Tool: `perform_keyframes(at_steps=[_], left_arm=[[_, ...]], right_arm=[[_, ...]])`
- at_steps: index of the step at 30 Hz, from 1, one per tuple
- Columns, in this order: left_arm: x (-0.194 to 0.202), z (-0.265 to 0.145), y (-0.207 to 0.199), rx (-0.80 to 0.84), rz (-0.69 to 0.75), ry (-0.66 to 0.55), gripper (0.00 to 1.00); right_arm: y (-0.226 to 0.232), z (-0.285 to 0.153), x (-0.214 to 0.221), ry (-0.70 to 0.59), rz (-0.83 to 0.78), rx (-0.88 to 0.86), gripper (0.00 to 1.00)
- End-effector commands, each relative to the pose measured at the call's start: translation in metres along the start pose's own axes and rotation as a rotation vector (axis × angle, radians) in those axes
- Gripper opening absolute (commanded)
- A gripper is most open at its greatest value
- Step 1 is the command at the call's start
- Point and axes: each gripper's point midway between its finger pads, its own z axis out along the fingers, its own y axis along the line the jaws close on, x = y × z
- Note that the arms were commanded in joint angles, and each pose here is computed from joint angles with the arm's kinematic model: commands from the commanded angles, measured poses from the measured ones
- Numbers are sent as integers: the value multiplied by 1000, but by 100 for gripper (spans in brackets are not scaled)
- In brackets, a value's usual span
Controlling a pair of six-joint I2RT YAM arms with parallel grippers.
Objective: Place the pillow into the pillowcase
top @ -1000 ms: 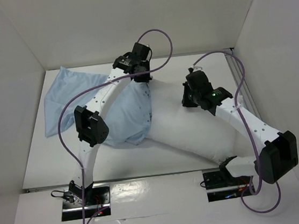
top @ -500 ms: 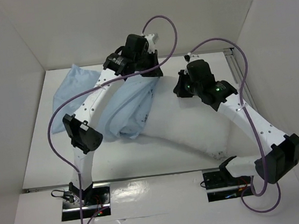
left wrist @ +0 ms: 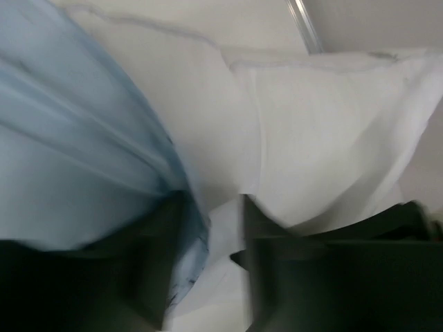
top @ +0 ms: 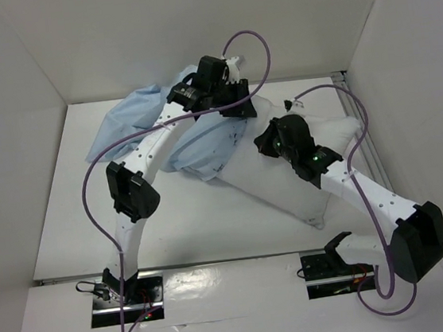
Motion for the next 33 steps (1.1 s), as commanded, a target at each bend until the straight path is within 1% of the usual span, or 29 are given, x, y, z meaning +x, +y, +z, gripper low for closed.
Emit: perform_keyframes(at_steps=[1,2,3,4,5,6,7,8,9,10,11,12,13,14,15,16,17,19,20,21,24,26,28,30,32,33], left_arm=[[-26,-35,-38,94,68,-87,66],[-24,-44,-36,65,74,-82,76],[-32,-55,-30,7,101,-117,83],[-42,-83,-38,-15,120,-168,91],[-43,-97,-35,-53,116,-180,93],[-43,-114,-26,-131,117,-199,93],[-31,-118,-13,-192,96,-180,93],[-26,-131,-5,-243,75,-194,87],[-28,-169,-5,-301,46,-268,78],[-5,-161,15,-355,27,-231,71],[4,-168,24,-389,15,-243,66],[6,-191,23,-402,18,-296,64],[32,-176,43,-454,10,-265,64],[43,-174,47,-466,15,-258,64],[51,-178,51,-475,6,-268,72],[64,-168,59,-491,11,-242,77],[86,-156,75,-528,-3,-193,79],[99,-145,83,-542,-10,-172,82],[113,-132,90,-564,-1,-134,84],[115,-124,89,-555,6,-132,84],[126,-107,95,-626,62,-125,84],[125,-100,100,-669,97,-148,86],[128,-90,103,-679,124,-136,86],[120,-84,107,-697,174,-156,86],[124,-71,116,-718,210,-135,86],[115,-68,115,-724,233,-146,86]], right_arm=[[25,6,-41,-88,43,-77,0],[25,8,-46,-78,22,-67,8],[25,12,-47,-51,-41,-61,22],[33,5,-59,-45,-74,-56,39],[36,1,-64,-45,-105,-54,76],[37,-4,-69,-44,-156,-51,86],[30,-6,-66,-9,-185,-12,91],[36,-13,-80,-32,-202,-10,94],[32,-16,-84,-39,-232,19,100],[21,-20,-84,-20,-244,66,100],[23,-25,-93,-36,-254,76,100],[20,-31,-99,-52,-263,102,100],[17,-37,-99,-46,-265,117,100],[17,-40,-100,-43,-276,119,100],[13,-43,-102,-50,-278,141,100],[11,-48,-106,-55,-273,148,100],[5,-50,-102,-36,-289,171,100],[-4,-54,-97,-20,-295,202,100],[-11,-60,-93,-12,-299,222,100],[-18,-58,-84,16,-305,240,100],[-33,-66,-68,64,-306,270,100],[-42,-72,-62,89,-308,295,100],[-49,-74,-54,116,-301,314,100],[-53,-79,-51,123,-296,318,100],[-55,-79,-52,125,-287,319,100],[-59,-82,-50,137,-282,321,100]])
